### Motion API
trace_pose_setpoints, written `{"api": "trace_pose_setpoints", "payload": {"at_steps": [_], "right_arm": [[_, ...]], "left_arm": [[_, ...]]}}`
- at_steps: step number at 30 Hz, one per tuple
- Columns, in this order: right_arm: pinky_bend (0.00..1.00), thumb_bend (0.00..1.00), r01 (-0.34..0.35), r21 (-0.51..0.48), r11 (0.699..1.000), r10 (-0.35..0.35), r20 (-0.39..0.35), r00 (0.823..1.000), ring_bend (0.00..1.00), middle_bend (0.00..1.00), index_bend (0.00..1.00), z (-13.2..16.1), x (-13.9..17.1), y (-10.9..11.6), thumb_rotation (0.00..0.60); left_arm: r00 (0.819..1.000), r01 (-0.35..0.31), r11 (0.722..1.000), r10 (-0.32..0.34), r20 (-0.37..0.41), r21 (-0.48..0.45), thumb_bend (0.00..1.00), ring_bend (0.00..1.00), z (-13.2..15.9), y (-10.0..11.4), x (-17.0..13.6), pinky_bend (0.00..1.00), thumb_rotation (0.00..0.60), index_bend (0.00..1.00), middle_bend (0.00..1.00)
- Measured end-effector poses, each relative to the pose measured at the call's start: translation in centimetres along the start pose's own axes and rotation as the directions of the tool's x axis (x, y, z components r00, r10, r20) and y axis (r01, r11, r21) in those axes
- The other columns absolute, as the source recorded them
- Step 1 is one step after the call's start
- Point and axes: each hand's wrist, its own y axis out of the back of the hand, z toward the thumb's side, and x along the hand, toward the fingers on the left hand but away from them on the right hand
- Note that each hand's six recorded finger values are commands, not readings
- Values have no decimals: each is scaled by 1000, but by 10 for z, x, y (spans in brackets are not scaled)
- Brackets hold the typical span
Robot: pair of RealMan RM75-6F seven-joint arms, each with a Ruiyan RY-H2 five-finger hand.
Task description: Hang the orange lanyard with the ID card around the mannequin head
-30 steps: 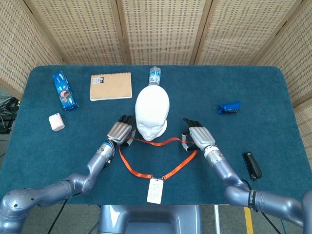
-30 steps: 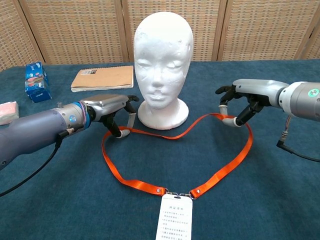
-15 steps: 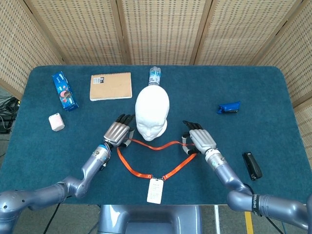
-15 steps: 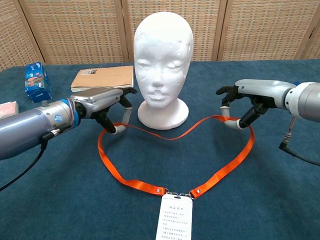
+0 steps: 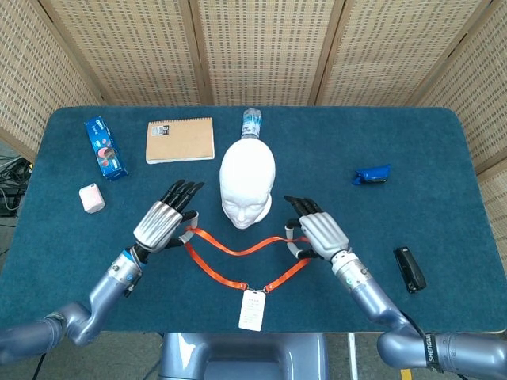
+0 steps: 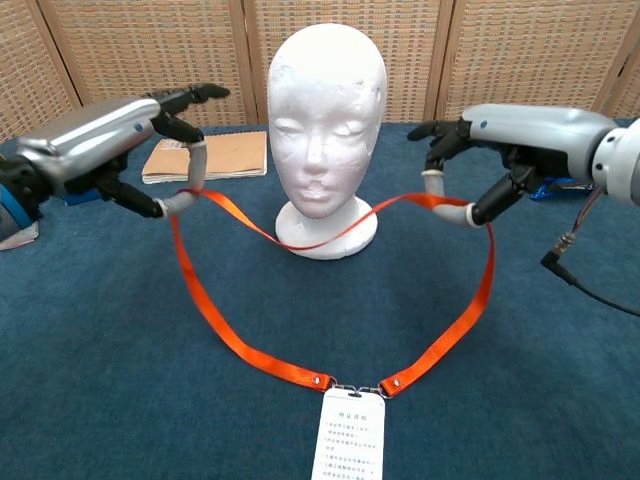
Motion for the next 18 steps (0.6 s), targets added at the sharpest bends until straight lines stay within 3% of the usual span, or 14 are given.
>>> {"api": "trace_pose_setpoints", "payload": {"at_steps": [9,13,18], "right_arm": [[0,746,161,-66,985,-168,-110,980,0,74,758,46,7,64,600],[0,747,213,-103,972,-224,-109,969,0,79,758,54,3,93,600],[0,747,257,-159,953,-274,-92,957,0,81,758,58,-2,119,600]], "left_arm": [[987,-161,986,160,-11,-37,448,0,-1,67,10,0,600,732,0],[982,-184,982,182,-48,-34,448,0,-7,92,27,0,600,734,0],[983,-158,986,152,-100,-47,448,0,-14,103,46,0,600,735,0]]}}
